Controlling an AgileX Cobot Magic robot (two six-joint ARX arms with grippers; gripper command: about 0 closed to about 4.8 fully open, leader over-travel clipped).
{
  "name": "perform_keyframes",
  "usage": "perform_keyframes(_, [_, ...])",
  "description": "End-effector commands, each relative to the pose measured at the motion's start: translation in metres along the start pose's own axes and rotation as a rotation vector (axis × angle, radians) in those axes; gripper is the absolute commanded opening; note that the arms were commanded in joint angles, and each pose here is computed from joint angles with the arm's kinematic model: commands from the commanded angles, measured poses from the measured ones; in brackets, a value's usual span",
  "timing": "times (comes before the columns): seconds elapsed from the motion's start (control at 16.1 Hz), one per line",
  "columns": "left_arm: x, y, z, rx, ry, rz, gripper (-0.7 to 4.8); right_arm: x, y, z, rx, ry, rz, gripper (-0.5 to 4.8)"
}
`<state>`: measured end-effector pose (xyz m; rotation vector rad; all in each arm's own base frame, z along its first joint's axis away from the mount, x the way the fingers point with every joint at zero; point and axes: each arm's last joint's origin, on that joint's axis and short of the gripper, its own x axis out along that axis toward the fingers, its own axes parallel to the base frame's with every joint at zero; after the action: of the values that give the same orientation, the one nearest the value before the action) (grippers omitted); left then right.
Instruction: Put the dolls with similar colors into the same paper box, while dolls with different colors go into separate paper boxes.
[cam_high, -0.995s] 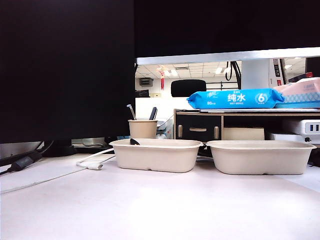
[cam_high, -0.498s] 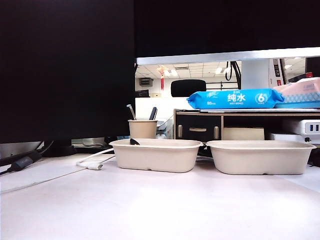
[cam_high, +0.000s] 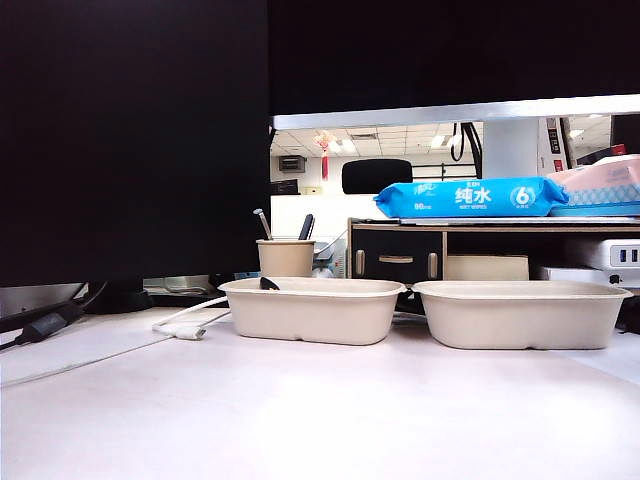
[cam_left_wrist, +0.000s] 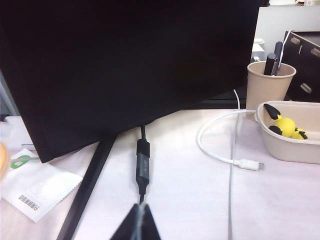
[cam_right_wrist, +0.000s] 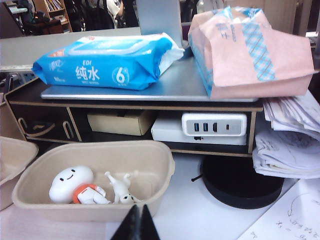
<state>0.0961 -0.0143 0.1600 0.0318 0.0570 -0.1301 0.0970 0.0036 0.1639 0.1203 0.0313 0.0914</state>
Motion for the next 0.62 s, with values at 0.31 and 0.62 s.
perform_keyframes(0.31, [-0.0001, 0.0001, 0.0015, 0.000, -0.013, -0.002, -0.05, 0.0002, 0.0007, 0.0047, -0.001, -0.066, 0.008, -0.05])
perform_keyframes(0.62, [0.0000, 0.0001, 0.0014, -0.001, -0.013, -0.002, -0.05, 0.0003, 0.0007, 0.0042, -0.001, -0.061, 0.008, -0.05])
